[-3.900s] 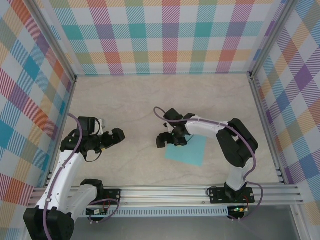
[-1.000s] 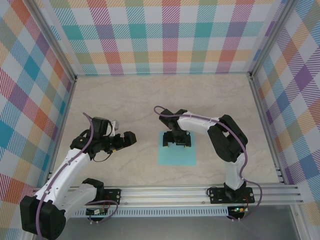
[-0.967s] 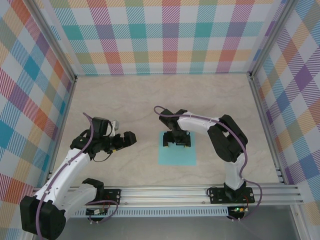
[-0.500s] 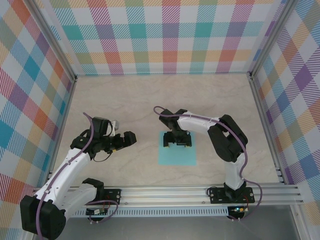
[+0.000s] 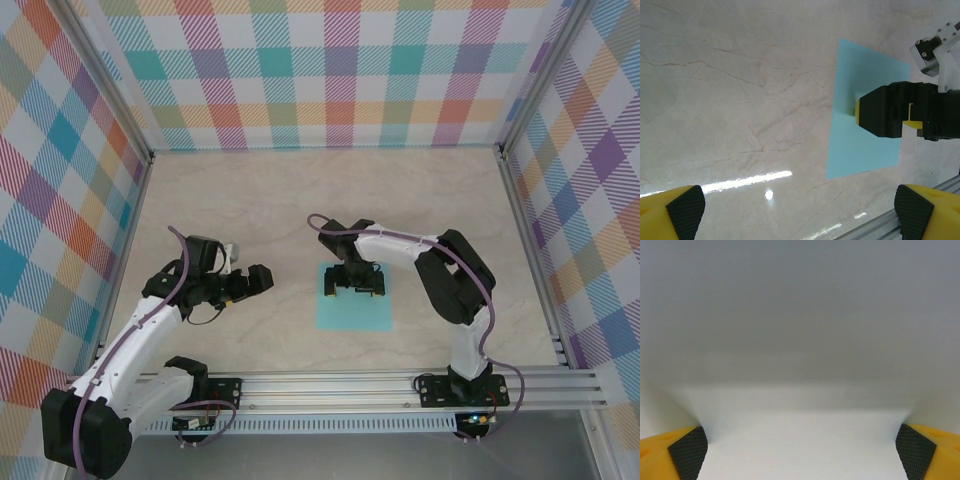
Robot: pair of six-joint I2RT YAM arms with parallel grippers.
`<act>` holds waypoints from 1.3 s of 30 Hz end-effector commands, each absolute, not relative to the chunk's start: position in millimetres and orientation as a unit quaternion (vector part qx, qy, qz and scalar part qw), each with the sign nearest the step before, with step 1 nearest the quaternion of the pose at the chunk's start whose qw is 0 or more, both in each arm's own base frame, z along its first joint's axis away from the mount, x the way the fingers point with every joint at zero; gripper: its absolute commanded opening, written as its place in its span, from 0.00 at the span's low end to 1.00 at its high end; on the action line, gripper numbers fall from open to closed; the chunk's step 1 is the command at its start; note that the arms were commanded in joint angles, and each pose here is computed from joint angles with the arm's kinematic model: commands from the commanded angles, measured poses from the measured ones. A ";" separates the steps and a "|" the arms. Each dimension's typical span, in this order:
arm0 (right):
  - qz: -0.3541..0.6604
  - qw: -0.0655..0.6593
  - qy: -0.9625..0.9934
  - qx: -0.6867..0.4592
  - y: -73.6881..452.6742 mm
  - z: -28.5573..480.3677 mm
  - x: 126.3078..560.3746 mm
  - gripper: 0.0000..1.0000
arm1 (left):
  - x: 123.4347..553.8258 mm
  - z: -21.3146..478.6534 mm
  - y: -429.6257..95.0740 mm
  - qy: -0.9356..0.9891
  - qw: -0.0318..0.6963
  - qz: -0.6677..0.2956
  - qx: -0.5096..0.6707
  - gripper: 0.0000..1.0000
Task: Fold a paper plane with a square sheet of paper (pick it up from the middle)
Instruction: Fold the square sheet of paper in half at the center of the table.
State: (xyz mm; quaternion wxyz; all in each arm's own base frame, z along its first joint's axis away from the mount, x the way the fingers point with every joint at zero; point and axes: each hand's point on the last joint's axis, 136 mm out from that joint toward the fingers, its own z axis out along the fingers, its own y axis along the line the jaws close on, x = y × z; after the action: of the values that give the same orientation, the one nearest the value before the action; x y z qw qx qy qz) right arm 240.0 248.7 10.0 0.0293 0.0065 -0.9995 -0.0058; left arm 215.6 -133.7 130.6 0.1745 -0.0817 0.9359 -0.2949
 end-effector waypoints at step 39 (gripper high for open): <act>-0.009 0.030 -0.999 0.011 251.8 22.2 210.1 1.00 | 212.1 126.7 -137.3 0.940 0.160 -0.291 -0.072 1.00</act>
State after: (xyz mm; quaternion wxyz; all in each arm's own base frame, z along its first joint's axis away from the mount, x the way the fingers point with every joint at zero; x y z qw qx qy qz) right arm 219.0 253.2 26.8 0.0170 0.0233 -0.9995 -0.0123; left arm 215.3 -134.1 126.0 0.1657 -0.0825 0.9388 -0.2904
